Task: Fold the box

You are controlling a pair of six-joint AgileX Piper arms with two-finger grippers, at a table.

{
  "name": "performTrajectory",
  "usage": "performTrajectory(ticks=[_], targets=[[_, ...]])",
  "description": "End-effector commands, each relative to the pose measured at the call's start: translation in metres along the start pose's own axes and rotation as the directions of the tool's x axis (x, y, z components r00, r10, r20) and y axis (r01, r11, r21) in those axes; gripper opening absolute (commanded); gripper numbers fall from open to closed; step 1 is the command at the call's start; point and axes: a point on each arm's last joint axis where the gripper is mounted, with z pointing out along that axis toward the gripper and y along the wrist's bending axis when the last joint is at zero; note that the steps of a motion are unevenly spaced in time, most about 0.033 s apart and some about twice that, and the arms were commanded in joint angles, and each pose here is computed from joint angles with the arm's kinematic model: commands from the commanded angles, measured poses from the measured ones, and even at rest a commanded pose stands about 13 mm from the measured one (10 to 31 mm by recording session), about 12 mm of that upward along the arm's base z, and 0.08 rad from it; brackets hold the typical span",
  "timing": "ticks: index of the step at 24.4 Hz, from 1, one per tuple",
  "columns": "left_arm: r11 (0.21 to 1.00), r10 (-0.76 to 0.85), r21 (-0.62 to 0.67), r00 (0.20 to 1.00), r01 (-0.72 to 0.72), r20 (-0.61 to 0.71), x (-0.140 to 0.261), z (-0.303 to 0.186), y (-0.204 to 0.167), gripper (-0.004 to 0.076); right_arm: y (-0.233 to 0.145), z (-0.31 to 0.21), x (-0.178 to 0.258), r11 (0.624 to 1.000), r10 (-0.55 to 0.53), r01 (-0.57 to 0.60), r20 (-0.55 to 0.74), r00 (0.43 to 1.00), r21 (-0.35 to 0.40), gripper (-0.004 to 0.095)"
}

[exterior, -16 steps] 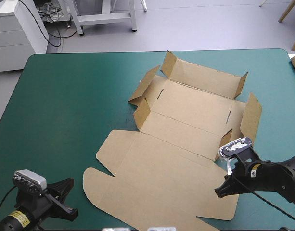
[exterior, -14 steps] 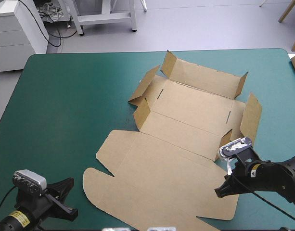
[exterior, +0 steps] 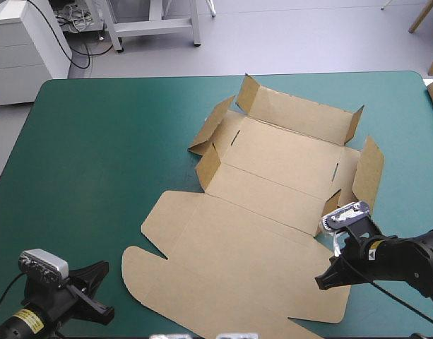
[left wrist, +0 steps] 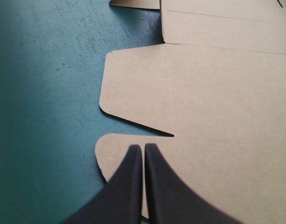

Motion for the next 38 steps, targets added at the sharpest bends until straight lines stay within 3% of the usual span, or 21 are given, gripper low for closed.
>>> performTrajectory(ticks=[1, 7, 11, 13, 24, 30, 32, 35, 38], targets=[[1.000, -0.007, 0.019, 0.997, 0.005, 0.081, -0.014, -0.005, -0.003, -0.0008, 0.000, -0.008, -0.009, 1.000, -0.006, 0.006, 0.063, 0.998, 0.006, -0.0002], [1.000, -0.007, 0.019, 0.997, 0.005, 0.081, -0.014, -0.005, -0.003, -0.0008, -0.001, -0.009, -0.006, 1.000, 0.006, -0.007, 0.035, 0.999, 0.012, -0.0002], [1.000, -0.007, 0.019, 0.997, 0.005, 0.081, -0.014, -0.005, -0.003, -0.0008, -0.009, -0.024, -0.008, 0.992, 0.053, -0.053, 0.004, 0.999, 0.116, -0.0002], [1.000, -0.007, 0.019, 0.997, 0.005, 0.081, -0.014, -0.005, -0.003, -0.0008, -0.012, -0.035, -0.015, 0.986, 0.067, -0.074, 0.052, 0.996, 0.152, -0.0002], [1.000, -0.007, 0.019, 0.997, 0.005, 0.081, -0.014, -0.005, -0.003, -0.0008, -0.012, -0.111, -0.051, 0.969, 0.062, -0.137, 0.332, 0.941, 0.207, -0.0002], [1.000, -0.006, 0.020, 0.997, 0.004, 0.082, -0.014, -0.005, -0.003, -0.0008, -0.016, -0.084, -0.074, 0.967, 0.137, -0.183, 0.243, 0.960, 0.179, 0.0008], [1.000, -0.006, 0.020, 0.997, 0.004, 0.082, -0.014, -0.005, -0.003, -0.0008, -0.015, -0.072, -0.081, 0.972, 0.155, -0.187, 0.204, 0.967, 0.146, 0.0092], [1.000, -0.004, 0.020, 0.997, 0.003, 0.082, -0.014, -0.005, -0.003, -0.0008, -0.013, -0.065, -0.085, 0.977, 0.159, -0.181, 0.178, 0.971, 0.115, 0.0417], [1.000, -0.004, 0.020, 0.997, 0.003, 0.082, -0.014, -0.005, -0.003, -0.0008, -0.017, -0.065, -0.085, 0.972, 0.147, -0.175, 0.177, 0.973, 0.154, 0.0614]])
